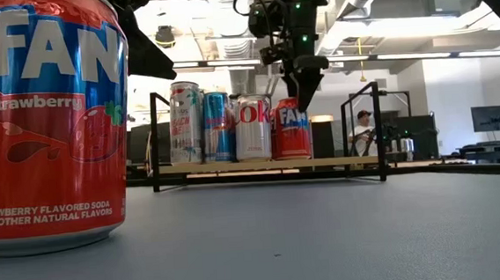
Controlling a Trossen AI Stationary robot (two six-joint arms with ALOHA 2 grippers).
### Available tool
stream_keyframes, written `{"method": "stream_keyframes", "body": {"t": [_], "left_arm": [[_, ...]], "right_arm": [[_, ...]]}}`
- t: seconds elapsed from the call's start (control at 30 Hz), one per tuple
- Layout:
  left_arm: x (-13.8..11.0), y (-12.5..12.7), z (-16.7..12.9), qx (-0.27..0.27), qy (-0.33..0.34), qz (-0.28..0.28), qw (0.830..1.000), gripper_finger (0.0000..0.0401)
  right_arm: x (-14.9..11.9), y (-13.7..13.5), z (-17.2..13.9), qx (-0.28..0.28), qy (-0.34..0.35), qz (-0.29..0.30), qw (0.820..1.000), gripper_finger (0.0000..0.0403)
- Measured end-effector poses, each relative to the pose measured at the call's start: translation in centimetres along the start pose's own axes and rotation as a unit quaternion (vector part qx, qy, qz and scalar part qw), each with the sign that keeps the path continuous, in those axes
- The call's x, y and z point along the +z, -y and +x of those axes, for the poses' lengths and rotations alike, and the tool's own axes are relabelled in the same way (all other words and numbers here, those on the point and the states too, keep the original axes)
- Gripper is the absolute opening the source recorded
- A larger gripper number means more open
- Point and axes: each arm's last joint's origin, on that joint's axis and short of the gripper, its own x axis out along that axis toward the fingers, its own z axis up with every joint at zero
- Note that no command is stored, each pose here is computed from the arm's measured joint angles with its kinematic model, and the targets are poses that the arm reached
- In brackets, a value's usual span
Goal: Place canned beverage on shelf
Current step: Put the right red soda can aligned with the other red soda can on the shelf
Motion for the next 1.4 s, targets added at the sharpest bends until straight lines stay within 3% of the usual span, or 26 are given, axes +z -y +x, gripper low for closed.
{"method": "stream_keyframes", "body": {"t": [0.3, 0.47, 0.67, 0.9, 1.07, 1.17, 1.4], "left_arm": [[0.0, 0.0, 0.0, 0.000, 0.000, 0.000, 1.000, 0.0238], [0.0, 0.0, 0.0, 0.001, 0.000, 0.002, 1.000, 0.0238], [0.0, 0.0, 0.0, 0.002, 0.000, -0.008, 1.000, 0.0238], [-0.1, 0.0, 0.0, 0.003, -0.003, -0.007, 1.000, 0.0238], [-0.1, 0.0, 0.0, 0.003, -0.003, -0.006, 1.000, 0.0238], [-0.1, 0.0, 0.0, 0.003, -0.003, -0.006, 1.000, 0.0238], [0.0, 0.0, 0.0, 0.003, -0.002, -0.007, 1.000, 0.0238]], "right_arm": [[-3.0, 0.6, -3.1, 0.007, -0.026, 0.070, 0.997, 0.0345], [-4.0, 0.3, -5.1, 0.010, -0.014, 0.102, 0.995, 0.0320], [-3.6, -0.6, -4.8, 0.046, 0.007, 0.127, 0.991, 0.0237], [-3.7, -1.7, 0.0, 0.056, -0.014, 0.132, 0.990, 0.0099], [-3.4, -2.0, 1.5, 0.049, 0.006, 0.120, 0.992, 0.0022], [-2.9, -1.8, 1.6, 0.048, 0.033, 0.114, 0.992, 0.0005], [-2.6, -1.2, 1.6, 0.038, 0.061, 0.118, 0.990, 0.0016]]}}
